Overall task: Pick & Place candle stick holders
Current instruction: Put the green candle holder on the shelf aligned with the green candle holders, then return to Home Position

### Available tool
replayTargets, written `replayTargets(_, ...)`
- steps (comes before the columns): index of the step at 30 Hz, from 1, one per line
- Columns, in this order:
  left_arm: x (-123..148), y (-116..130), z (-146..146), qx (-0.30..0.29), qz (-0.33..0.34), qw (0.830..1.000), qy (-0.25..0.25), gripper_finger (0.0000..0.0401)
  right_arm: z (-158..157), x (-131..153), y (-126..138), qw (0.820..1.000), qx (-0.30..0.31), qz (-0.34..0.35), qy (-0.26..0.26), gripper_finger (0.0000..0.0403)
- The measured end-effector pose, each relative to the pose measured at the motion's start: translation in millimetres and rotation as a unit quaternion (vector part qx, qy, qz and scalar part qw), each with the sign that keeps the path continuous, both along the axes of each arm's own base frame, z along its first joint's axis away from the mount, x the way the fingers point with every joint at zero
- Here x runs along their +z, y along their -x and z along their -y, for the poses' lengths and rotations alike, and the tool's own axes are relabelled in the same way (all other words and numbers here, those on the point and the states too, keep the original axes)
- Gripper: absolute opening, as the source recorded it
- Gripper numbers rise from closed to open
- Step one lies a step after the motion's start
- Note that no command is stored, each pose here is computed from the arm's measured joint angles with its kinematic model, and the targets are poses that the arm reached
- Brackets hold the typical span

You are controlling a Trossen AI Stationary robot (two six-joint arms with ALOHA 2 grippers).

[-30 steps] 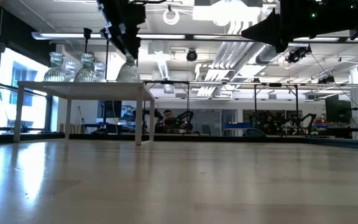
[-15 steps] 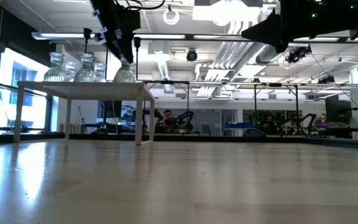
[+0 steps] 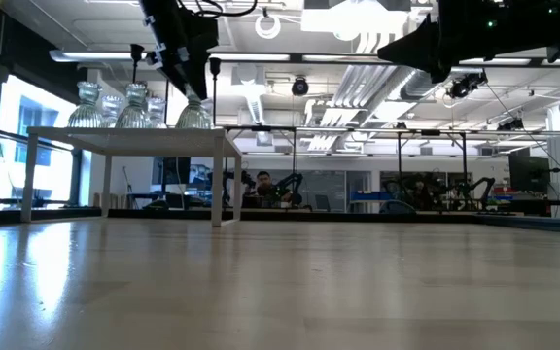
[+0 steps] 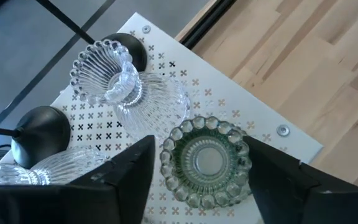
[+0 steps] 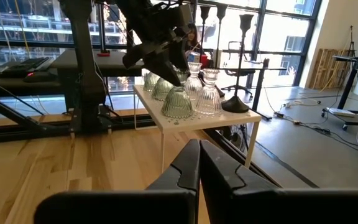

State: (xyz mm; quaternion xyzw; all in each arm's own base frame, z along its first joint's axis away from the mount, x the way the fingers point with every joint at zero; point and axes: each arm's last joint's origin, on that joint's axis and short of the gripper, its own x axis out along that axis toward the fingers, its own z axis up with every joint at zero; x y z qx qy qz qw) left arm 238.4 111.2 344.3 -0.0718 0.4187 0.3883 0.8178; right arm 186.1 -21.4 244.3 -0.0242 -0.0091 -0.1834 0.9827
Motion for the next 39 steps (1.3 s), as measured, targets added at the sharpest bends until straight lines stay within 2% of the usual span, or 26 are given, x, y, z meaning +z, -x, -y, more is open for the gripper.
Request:
replayTargets(6, 4.2, 0.9, -0.4, -0.001, -0.009, 1.0, -0.014, 0.0266, 0.0, 0.0, 0.0, 1.0, 0.0, 0.0, 0.0, 0.0001)
replayTargets(16, 40.0, 6.1, 3.0, -0.007, 0.005, 0.999, -0.043, 0.0266, 0.0, -0.1, 0.0, 1.0, 0.0, 0.0, 0.0, 0.0002)
replayTargets(19, 41.3, 4.1, 16.0, -0.016, 0.001, 0.998, -0.063, 0.0236, 0.0, -1.5, 0.0, 1.0, 0.0, -0.008, -0.001, 0.0001)
replayTargets(23, 28.6, -0.4, 52.0, -0.075, 0.027, 0.991, -0.106, 0.0148, -1.9, -7.3, -0.1, 0.999, 0.005, -0.044, 0.013, 0.0001)
replayTargets(26, 8.4, -1.3, 82.0, -0.162, 0.078, 0.976, -0.125, 0.007, -7.9, -11.9, -0.2, 0.997, 0.031, -0.066, 0.028, 0.0001)
replayTargets(28, -1.7, 3.2, 100.6, -0.225, 0.146, 0.955, -0.124, 0.0024, -13.6, -18.1, 1.3, 0.996, 0.054, -0.062, 0.04, 0.0001)
replayTargets(29, -8.6, 6.7, 107.3, -0.25, 0.178, 0.944, -0.121, 0.0012, -16.3, -22.5, 2.9, 0.995, 0.064, -0.056, 0.048, 0.0001)
replayTargets(32, -35.1, 18.6, 120.2, -0.298, 0.247, 0.915, -0.111, 0.0019, -21.9, -38.8, 11.3, 0.993, 0.086, -0.026, 0.078, 0.0001)
replayTargets(35, -61.8, 34.6, 120.7, -0.311, 0.286, 0.901, -0.1, 0.0023, -23.7, -48.1, 22.7, 0.989, 0.106, 0.003, 0.099, 0.0)
replayTargets(39, -88.6, 57.5, 119.4, -0.316, 0.321, 0.888, -0.092, 0.0005, -24.2, -50.4, 38.0, 0.986, 0.127, 0.027, 0.106, 0.0)
